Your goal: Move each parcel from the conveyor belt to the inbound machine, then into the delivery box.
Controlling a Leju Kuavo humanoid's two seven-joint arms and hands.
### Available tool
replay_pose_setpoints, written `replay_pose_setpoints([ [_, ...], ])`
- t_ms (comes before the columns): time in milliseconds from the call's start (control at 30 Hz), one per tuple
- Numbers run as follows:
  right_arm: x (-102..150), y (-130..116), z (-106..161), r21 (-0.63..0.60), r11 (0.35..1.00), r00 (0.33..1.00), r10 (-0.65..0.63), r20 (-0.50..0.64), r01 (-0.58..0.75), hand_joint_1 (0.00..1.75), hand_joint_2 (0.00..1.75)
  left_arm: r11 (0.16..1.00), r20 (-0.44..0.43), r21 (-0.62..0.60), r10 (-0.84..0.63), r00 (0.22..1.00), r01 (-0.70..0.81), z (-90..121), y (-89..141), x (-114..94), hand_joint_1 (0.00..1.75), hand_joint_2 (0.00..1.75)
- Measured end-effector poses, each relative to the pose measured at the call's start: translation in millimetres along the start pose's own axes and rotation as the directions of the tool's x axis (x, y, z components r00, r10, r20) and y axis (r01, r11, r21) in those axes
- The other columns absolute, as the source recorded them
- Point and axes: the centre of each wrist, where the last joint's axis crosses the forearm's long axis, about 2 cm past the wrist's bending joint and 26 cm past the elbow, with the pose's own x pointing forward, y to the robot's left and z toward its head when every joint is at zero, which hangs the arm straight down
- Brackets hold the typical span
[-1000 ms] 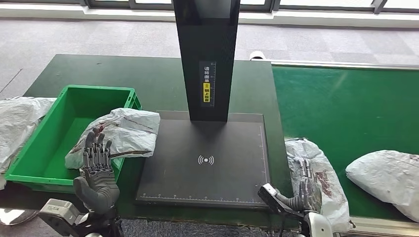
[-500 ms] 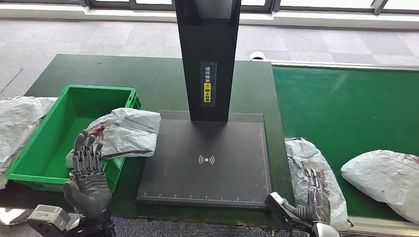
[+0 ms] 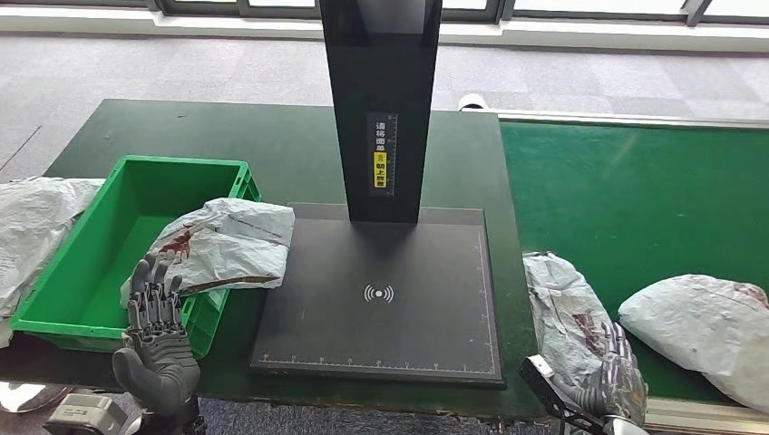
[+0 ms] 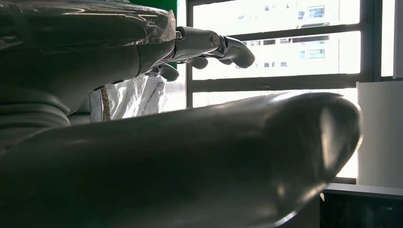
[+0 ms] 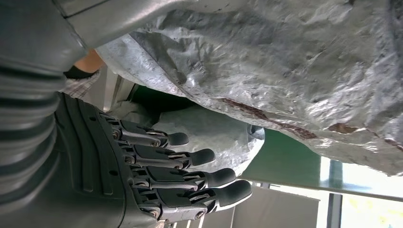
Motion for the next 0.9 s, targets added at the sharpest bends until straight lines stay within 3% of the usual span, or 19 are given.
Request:
replay_pose_setpoints([
  [400,-1,0,1,-0.004,1.000,1.000,0.000,-0.005,0.000,0.00,1.75,1.000,0.000,0.000,-0.001,1.000,0.001,0,0,0,0.00,0.00],
  [533,-15,-4,8,-0.022,1.000,0.999,0.004,-0.032,-0.004,0.00,1.75,1.000,0.001,-0.001,-0.008,1.000,0.008,0,1,0,0.00,0.00],
  [667,-29,-5,9,0.036,0.998,0.997,0.049,-0.056,-0.047,0.00,1.75,1.000,0.009,0.025,-0.017,1.000,0.016,-2,3,1,0.00,0.00],
  [900,-29,9,6,0.124,0.991,0.996,0.049,-0.073,-0.040,0.00,1.75,0.999,0.006,0.039,-0.024,1.000,0.023,-2,4,2,0.00,0.00],
])
